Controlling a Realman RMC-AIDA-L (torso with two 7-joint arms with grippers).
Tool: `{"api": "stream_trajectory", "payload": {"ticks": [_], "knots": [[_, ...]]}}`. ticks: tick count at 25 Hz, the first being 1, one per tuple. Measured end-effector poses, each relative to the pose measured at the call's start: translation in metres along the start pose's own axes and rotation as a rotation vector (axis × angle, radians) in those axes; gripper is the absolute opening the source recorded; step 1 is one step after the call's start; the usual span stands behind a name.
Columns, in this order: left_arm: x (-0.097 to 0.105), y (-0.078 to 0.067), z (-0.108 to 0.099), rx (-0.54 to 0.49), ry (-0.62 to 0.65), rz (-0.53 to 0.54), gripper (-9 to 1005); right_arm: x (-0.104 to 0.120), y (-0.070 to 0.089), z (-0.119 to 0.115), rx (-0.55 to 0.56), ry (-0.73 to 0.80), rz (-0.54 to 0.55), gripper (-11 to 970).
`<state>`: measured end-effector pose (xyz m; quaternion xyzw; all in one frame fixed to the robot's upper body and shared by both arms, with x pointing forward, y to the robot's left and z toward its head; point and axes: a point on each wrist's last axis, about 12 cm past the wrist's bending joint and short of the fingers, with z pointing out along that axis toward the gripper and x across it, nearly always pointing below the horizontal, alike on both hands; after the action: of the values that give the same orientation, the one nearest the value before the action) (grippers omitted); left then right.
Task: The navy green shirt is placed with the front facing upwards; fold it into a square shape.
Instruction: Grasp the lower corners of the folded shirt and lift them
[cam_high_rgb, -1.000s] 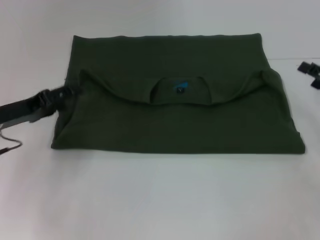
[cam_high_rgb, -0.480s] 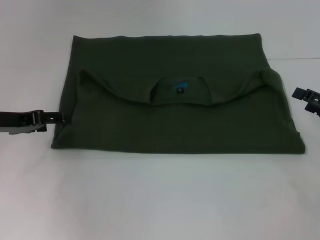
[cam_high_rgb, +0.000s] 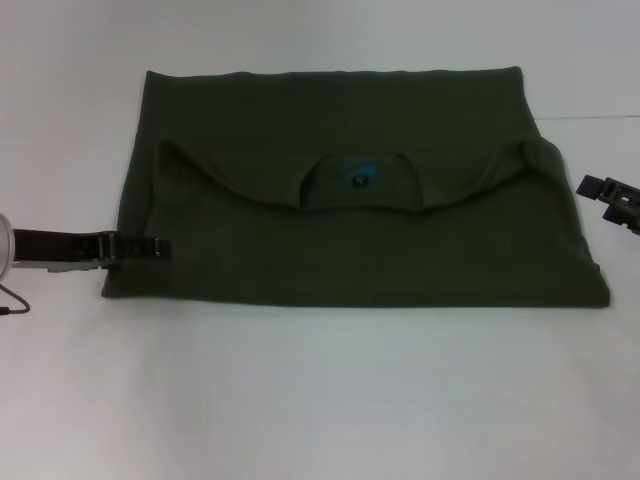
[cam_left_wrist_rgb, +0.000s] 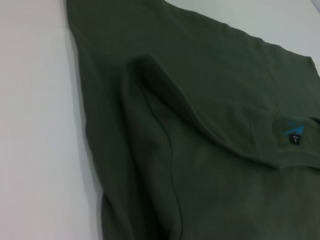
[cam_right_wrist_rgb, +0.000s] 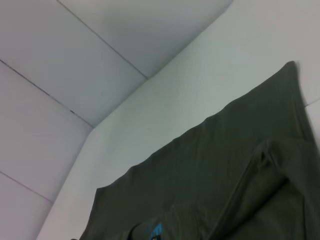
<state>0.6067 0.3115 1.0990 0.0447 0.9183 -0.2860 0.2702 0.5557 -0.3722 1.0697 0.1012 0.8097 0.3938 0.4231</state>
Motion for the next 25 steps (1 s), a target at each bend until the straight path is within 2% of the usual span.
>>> {"api": "stream_trajectory", "payload": {"ticks": [25], "knots": [[0.0066, 0.0021, 0.0079, -0.056, 0.04, 0.065, 925, 0.0022, 0.0031, 0.0089, 0.004, 0.028, -0.012, 933]]}}
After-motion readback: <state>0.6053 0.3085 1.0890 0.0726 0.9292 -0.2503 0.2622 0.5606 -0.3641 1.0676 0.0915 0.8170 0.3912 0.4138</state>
